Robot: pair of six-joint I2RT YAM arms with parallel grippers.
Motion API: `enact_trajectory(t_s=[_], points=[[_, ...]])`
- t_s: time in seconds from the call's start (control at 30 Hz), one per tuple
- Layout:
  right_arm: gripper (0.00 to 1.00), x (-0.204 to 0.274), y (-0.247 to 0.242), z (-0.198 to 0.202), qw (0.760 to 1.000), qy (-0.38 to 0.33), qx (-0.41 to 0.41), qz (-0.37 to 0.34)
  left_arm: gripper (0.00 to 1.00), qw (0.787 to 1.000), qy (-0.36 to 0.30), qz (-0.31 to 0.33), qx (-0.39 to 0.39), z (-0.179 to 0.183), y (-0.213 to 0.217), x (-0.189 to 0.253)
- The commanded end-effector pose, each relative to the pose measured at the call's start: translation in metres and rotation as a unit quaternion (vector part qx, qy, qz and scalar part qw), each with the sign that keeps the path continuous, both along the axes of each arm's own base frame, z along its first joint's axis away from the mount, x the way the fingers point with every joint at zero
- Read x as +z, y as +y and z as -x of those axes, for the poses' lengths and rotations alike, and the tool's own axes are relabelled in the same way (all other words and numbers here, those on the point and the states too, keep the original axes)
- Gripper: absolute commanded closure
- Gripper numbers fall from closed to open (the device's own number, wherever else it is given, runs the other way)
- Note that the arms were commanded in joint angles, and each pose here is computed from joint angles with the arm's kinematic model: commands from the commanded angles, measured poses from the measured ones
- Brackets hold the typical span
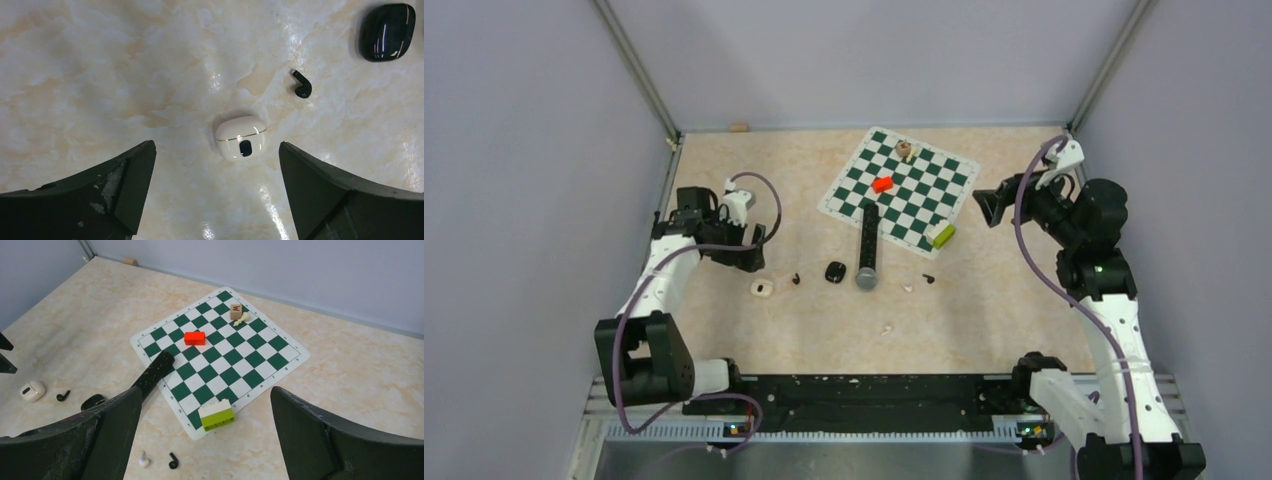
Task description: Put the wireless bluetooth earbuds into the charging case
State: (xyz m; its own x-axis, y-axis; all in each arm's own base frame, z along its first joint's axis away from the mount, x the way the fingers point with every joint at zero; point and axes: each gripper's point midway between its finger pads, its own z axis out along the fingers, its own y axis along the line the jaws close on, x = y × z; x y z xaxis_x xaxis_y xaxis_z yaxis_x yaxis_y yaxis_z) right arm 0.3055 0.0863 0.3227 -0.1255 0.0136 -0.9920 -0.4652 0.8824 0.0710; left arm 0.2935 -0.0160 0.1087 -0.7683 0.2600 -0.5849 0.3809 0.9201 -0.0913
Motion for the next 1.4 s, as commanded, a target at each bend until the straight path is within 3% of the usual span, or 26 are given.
enact_trajectory(t_s=[0.0, 0.37, 0.6, 0.77, 0.83, 0.93, 1.0, 1.17, 1.3, 1.37], points=[[0.02, 0.005, 0.006, -0.003, 1.0, -0.018, 0.014, 0.004, 0.01, 0.999, 0.025, 0.026, -0.039, 0.006, -0.012, -0.006], [0.03, -0.002, 0.009, -0.008, 0.999, -0.018, 0.017, 0.027, 0.01, 0.991, 0.116, 0.023, -0.059, 0.021, -0.026, -0.058], [0.03, -0.005, 0.011, -0.009, 0.999, -0.016, 0.018, 0.033, 0.01, 0.983, 0.162, -0.054, -0.066, 0.036, -0.026, -0.091], [0.03, -0.007, 0.013, -0.009, 0.999, -0.015, 0.021, 0.036, 0.01, 0.982, 0.164, -0.064, -0.061, 0.038, -0.025, -0.095], [0.04, -0.007, 0.013, -0.01, 0.999, -0.014, 0.021, 0.038, 0.08, 0.983, 0.162, -0.066, -0.059, 0.037, -0.025, -0.095], [0.04, -0.008, 0.013, -0.011, 0.999, -0.013, 0.02, 0.04, 0.28, 0.983, 0.16, -0.066, -0.059, 0.037, -0.024, -0.094], [0.04, -0.009, 0.014, -0.011, 0.999, -0.013, 0.021, 0.04, 0.35, 0.983, 0.163, -0.067, -0.059, 0.038, -0.024, -0.096], [0.04, -0.01, 0.015, -0.01, 0.999, -0.013, 0.024, 0.041, 0.62, 0.981, 0.167, -0.071, -0.061, 0.038, -0.023, -0.099], [0.04, -0.011, 0.018, -0.01, 0.999, -0.01, 0.031, 0.038, 0.79, 0.986, 0.138, -0.069, -0.068, 0.027, -0.026, -0.089], [0.04, -0.011, 0.023, -0.009, 0.999, -0.008, 0.043, 0.031, 0.82, 0.989, 0.112, -0.066, -0.078, 0.018, -0.031, -0.076]])
